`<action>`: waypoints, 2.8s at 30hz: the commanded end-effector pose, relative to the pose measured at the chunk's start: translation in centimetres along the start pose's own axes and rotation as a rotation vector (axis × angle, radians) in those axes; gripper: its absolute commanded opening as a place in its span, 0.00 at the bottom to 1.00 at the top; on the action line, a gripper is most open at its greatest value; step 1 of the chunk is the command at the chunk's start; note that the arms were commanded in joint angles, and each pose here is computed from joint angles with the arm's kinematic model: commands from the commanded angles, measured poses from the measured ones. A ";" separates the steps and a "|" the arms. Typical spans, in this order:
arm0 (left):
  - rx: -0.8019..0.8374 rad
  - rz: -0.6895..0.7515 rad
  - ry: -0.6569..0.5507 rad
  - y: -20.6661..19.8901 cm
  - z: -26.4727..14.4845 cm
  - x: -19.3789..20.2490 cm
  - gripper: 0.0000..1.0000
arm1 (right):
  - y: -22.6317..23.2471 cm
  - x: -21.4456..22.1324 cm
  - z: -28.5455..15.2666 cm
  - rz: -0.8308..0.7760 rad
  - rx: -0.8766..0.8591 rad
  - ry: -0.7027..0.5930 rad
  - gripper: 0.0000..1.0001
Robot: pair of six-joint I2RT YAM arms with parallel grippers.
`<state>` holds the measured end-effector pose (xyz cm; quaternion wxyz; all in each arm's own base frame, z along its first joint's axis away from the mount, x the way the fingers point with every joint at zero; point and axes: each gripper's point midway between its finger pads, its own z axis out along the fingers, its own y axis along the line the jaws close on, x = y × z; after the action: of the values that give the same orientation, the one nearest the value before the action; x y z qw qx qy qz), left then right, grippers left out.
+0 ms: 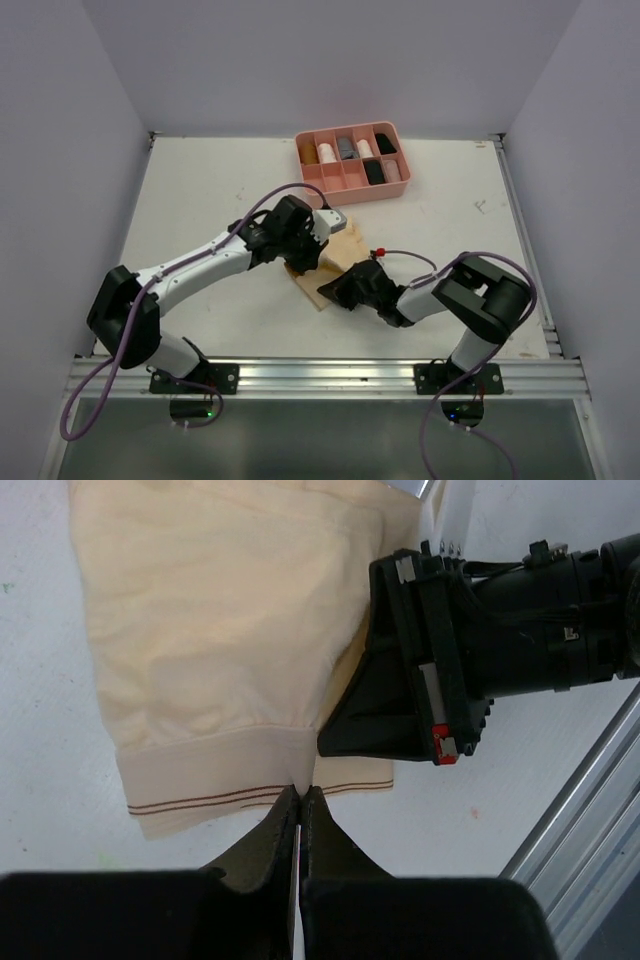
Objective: Roll the underwear
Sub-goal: Fold the underwear
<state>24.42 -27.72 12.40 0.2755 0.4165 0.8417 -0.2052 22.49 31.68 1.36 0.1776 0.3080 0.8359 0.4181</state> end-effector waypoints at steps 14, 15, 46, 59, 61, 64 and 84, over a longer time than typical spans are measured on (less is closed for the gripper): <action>0.138 -0.274 -0.001 -1.8 2.1 -0.6 0.00 | 2.7 -6.2 -5.9 -0.267 -0.050 -0.123 0.00; 0.145 -0.287 0.010 -1.8 2.6 -0.6 0.00 | 3.1 -6.1 -6.1 -0.262 -0.054 -0.122 0.00; 0.203 -0.373 -0.116 -3.5 -1.9 -3.4 0.00 | 4.8 -0.9 -0.3 0.108 -0.349 -0.241 0.00; 0.249 -0.369 -0.119 -4.2 -2.0 -4.2 0.00 | 2.4 -0.4 0.6 0.075 -0.257 -0.225 0.00; 0.250 -0.370 -0.115 -4.2 -1.9 -4.0 0.00 | 1.9 -0.7 0.3 0.055 -0.235 -0.237 0.00; 0.243 -0.367 -0.108 -4.1 -2.0 -3.8 0.00 | 2.5 -0.9 -0.5 0.042 -0.249 -0.246 0.00; 0.252 -0.355 -0.140 -4.2 -2.5 -5.1 0.00 | -0.3 -0.4 -0.8 -0.114 -0.020 -0.218 0.00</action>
<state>22.14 -30.74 15.33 0.2156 0.2770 0.8663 -0.3555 22.19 31.48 3.05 0.2830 0.3088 0.8070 0.4164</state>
